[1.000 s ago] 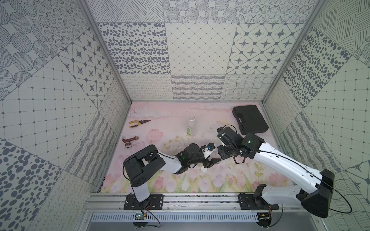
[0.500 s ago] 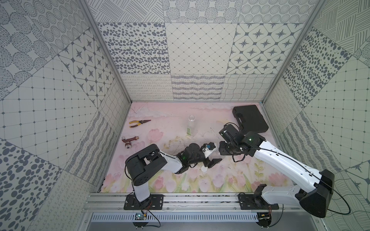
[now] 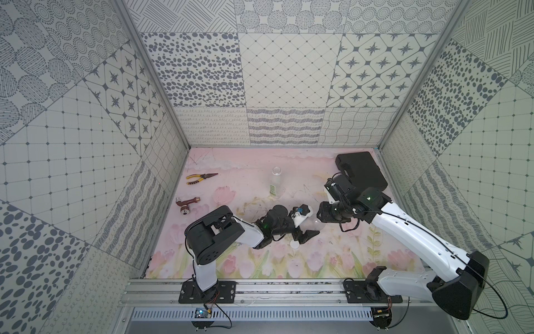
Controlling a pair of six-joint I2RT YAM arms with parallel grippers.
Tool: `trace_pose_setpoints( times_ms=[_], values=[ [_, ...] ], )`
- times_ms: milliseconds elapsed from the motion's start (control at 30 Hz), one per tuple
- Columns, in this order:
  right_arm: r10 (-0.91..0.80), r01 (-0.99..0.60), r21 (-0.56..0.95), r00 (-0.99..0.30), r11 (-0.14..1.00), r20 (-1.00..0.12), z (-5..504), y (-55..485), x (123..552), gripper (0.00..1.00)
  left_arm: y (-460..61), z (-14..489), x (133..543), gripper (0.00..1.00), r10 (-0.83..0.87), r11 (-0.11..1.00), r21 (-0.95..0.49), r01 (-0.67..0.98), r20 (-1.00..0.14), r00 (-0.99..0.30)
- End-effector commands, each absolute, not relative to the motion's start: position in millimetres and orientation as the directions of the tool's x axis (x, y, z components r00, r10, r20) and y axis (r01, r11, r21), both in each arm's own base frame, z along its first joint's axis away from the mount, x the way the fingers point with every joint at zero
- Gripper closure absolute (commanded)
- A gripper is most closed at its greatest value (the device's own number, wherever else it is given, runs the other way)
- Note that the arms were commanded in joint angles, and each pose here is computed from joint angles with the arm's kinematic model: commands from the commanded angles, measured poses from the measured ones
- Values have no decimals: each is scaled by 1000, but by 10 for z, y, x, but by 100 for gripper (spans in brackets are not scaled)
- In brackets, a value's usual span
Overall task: Screw on the bottle caps
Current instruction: Screw the bottle cap onto the plastic bottle.
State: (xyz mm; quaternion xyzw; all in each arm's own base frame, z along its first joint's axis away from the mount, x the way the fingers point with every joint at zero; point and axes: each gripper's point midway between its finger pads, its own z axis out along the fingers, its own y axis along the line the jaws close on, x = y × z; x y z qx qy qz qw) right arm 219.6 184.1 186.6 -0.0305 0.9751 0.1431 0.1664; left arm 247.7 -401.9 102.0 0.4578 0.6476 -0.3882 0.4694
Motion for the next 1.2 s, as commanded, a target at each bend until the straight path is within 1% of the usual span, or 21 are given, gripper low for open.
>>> trace_pose_setpoints(
  times_ms=[0,100,200,267,367,433,500,600,667,700,833,900,967,1067,1167],
  values=[
    [-11,-133,326,-937,936,-350,2015,1917,2219,74,-4075,1050,2431,9,224,231,-98,968,-963,-151],
    [34,-91,345,-940,934,-338,2016,1863,2237,74,-4077,1052,2434,14,226,231,-97,968,-963,-150],
    [78,-45,349,-940,936,-333,2003,1798,2252,74,-4061,1066,2441,24,227,239,-90,967,-963,-146],
    [103,-17,339,-937,941,-334,1982,1741,2266,74,-4051,1087,2444,32,227,244,-83,966,-964,-140],
    [117,-1,338,-938,941,-326,1951,1709,2272,73,-4037,1122,2430,38,228,251,-68,966,-965,-127],
    [101,-18,343,-940,939,-327,1968,1731,2272,71,-4053,1125,2386,41,240,238,-56,970,-964,-115],
    [73,-52,341,-936,939,-344,2019,1747,2282,65,-4082,1108,2325,47,265,211,-53,976,-958,-109],
    [-17,-151,315,-921,937,-390,2171,1755,2285,46,-4108,1108,2207,49,277,157,-59,986,-956,-101],
    [-101,-238,286,-902,928,-420,2266,1761,2273,37,-4097,1140,2145,48,278,131,-66,989,-955,-101],
    [-143,-279,273,-892,921,-430,2299,1762,2258,34,-4084,1167,2111,48,274,118,-67,991,-957,-98],
    [-285,-453,266,-824,851,-490,2518,1825,2131,30,-4020,1325,1970,48,271,68,-73,995,-959,-89],
    [-341,-541,269,-770,797,-539,2663,1868,2037,30,-3975,1392,1898,47,284,44,-75,996,-955,-84],
    [-390,-641,264,-690,721,-609,2834,1928,1924,30,-3920,1463,1831,47,300,27,-74,997,-951,-79],
    [-433,-752,202,-553,628,-712,3058,1936,1787,29,-3811,1550,1759,47,329,25,-75,997,-941,-79],
    [-478,-820,134,-449,557,-755,3138,1918,1678,29,-3703,1675,1644,47,355,4,-79,997,-932,-75]
  ],
)
